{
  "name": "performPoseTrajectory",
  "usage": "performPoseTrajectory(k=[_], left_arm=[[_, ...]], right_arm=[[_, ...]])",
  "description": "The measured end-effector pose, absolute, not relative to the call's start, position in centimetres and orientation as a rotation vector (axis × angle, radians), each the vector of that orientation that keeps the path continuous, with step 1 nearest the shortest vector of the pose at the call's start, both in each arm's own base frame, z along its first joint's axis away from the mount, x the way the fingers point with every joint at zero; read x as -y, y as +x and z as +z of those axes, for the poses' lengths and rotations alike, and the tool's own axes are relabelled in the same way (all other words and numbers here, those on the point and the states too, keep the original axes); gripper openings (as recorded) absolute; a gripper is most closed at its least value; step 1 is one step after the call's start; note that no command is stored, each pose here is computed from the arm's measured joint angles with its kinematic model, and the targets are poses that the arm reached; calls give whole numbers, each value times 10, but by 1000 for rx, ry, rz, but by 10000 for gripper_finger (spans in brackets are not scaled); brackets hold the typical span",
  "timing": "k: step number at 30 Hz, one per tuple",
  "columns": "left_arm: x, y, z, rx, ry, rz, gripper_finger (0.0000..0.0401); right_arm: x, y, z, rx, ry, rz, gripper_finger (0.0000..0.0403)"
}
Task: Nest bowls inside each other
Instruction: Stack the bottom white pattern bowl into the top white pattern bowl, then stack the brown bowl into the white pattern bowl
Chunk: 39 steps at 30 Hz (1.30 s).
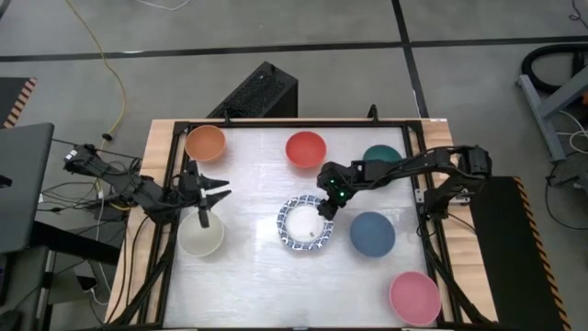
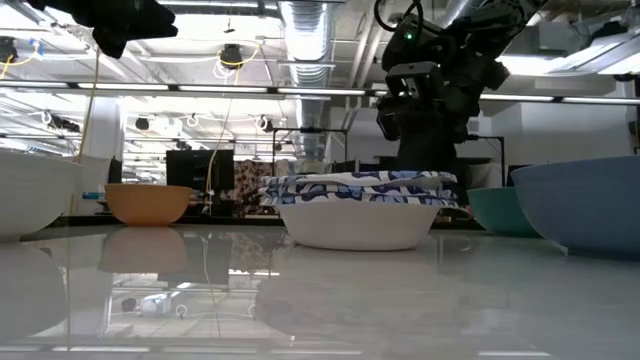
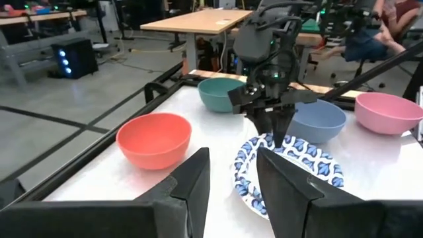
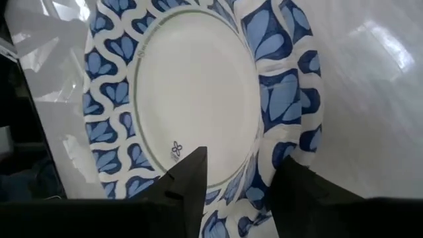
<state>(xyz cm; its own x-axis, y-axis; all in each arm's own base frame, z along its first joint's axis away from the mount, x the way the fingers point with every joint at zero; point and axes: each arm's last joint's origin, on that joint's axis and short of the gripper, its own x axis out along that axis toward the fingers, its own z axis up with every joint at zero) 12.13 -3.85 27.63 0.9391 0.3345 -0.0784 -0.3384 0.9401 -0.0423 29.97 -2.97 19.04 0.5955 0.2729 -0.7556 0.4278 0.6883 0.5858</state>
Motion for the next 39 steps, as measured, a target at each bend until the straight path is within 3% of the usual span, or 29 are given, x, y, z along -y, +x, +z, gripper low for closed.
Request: performPoseTrajectory(k=[10,17,24,31,39], left_arm=[[34,118,265,-149,-24,469,115],[33,117,258,-193,-14,517,115],[24,120,250,-255,89,706,115],[2,138,235,-449,195,820,115],[-50,153,242,-751,127,926,115]], right_arm=[[30,287,220,-850,772,-130,166],[32,272,229,-863,703,-263,166],[31,264,239,-792,568,-399,160],[27,260,249,-758,554,-371,157],[19,260,249,-765,539,-339,157]])
